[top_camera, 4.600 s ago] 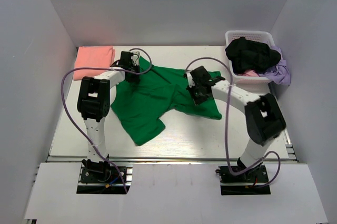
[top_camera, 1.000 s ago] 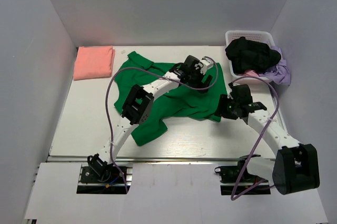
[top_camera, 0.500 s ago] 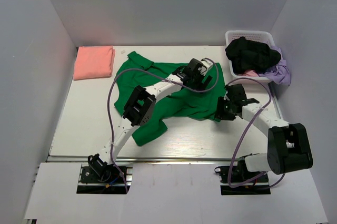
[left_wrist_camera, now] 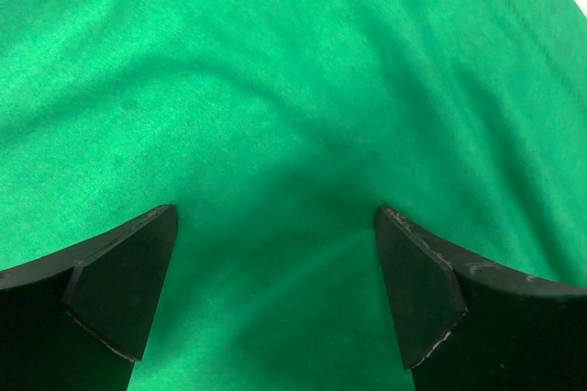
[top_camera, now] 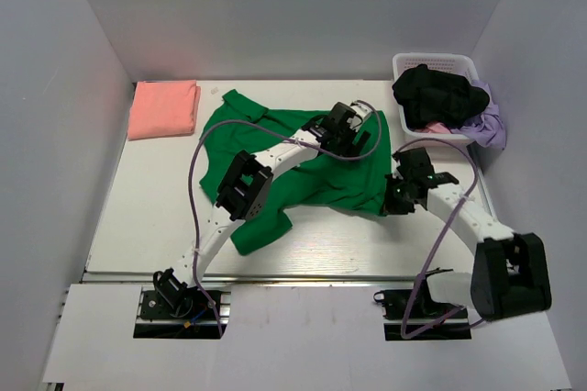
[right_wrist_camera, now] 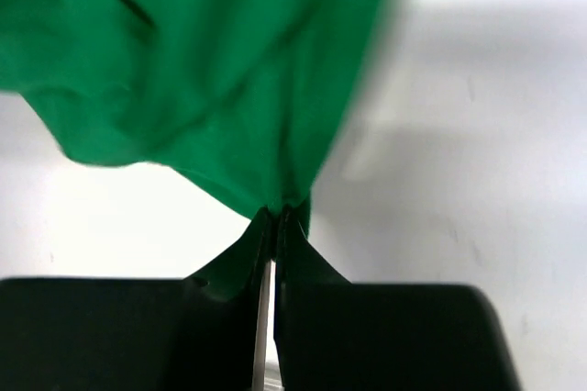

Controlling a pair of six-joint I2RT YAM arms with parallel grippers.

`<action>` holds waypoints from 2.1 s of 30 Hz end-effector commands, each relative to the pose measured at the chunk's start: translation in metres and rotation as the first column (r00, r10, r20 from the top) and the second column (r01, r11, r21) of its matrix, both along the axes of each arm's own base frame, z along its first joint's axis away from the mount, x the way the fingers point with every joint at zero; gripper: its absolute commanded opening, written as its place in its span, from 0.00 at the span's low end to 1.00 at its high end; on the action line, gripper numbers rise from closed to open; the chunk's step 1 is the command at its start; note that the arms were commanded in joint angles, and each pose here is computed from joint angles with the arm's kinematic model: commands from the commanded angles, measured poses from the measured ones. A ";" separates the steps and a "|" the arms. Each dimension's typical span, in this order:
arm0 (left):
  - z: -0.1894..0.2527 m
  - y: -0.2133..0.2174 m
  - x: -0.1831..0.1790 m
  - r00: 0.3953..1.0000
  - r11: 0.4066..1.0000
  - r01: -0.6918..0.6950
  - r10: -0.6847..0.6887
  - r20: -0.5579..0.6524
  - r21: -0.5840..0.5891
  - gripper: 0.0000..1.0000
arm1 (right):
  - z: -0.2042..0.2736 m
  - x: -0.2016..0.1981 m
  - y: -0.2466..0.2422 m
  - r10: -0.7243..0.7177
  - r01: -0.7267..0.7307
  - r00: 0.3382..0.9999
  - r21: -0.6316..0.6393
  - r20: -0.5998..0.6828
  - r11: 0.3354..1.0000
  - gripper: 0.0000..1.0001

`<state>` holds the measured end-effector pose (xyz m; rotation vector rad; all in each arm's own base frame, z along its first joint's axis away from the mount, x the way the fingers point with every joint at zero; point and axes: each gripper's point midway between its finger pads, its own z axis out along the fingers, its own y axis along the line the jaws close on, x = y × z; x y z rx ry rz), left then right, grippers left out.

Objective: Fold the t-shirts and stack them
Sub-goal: Flatten out the tshirt

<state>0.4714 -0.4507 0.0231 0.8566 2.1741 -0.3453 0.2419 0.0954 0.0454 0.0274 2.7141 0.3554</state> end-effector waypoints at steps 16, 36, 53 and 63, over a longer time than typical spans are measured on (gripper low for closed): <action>-0.091 0.035 -0.042 0.976 0.980 0.012 0.031 -0.215 0.197 0.99 | 0.046 -0.108 -0.017 -0.168 0.171 0.956 -0.012 -0.240 0.985 0.65; -0.083 0.032 -0.049 0.974 0.985 0.048 -0.009 -0.225 0.166 0.99 | 0.018 0.051 0.004 -0.022 0.026 0.995 -0.035 0.096 0.999 0.35; -0.083 0.032 -0.050 0.974 0.986 0.041 -0.002 -0.228 0.162 0.99 | -0.006 0.049 -0.007 -0.099 0.100 0.995 -0.098 0.007 0.990 0.00; -0.084 0.035 -0.051 0.973 0.984 0.036 0.005 -0.229 0.174 0.99 | 0.033 -0.029 -0.032 -0.118 0.101 0.988 -0.166 -0.098 0.981 0.00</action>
